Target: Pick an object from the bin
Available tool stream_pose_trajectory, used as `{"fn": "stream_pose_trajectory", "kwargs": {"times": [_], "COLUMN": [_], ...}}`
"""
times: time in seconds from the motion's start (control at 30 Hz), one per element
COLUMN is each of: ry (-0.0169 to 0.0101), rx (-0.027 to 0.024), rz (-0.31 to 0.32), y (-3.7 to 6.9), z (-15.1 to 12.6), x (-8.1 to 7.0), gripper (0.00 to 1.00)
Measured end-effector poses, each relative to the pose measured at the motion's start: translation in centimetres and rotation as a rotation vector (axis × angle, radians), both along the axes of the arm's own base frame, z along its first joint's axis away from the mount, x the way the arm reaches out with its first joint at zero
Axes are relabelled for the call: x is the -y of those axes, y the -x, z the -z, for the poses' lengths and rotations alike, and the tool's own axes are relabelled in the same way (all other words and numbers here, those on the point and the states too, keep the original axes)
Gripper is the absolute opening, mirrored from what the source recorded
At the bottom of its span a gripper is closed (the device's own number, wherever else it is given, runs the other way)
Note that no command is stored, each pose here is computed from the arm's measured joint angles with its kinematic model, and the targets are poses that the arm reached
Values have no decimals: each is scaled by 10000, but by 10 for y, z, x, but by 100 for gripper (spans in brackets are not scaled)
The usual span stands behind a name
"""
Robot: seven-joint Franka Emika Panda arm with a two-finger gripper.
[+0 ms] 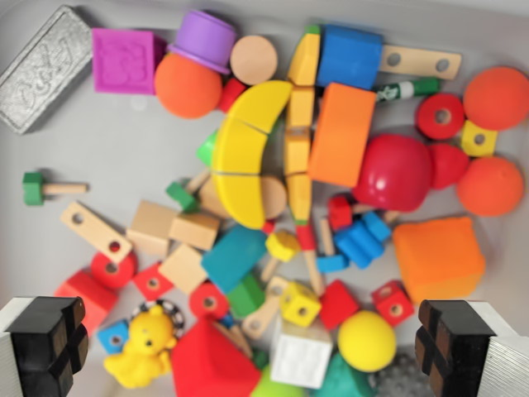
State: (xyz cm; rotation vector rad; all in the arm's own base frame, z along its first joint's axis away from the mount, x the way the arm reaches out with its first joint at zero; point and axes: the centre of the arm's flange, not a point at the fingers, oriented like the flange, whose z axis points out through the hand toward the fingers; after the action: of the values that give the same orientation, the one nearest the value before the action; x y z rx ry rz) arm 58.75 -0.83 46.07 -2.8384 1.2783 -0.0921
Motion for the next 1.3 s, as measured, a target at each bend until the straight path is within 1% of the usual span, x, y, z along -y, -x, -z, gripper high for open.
{"fn": "stream_pose_trajectory", "kwargs": {"times": [0.3,0.5,0.8,1.1,1.2,1.3], "ry": [0,-10,-36,-76,-85,-88], "rx": [-4,-47,-75,-95,-120,-122], "rz": [1,125,452,1016,1224,1474], "y": [0,1,3,6,8,10], "z": [0,3,9,20,25,30], "x": [0,-1,-4,-11,-14,-16], "gripper": [100,100,100,100,100,100]}}
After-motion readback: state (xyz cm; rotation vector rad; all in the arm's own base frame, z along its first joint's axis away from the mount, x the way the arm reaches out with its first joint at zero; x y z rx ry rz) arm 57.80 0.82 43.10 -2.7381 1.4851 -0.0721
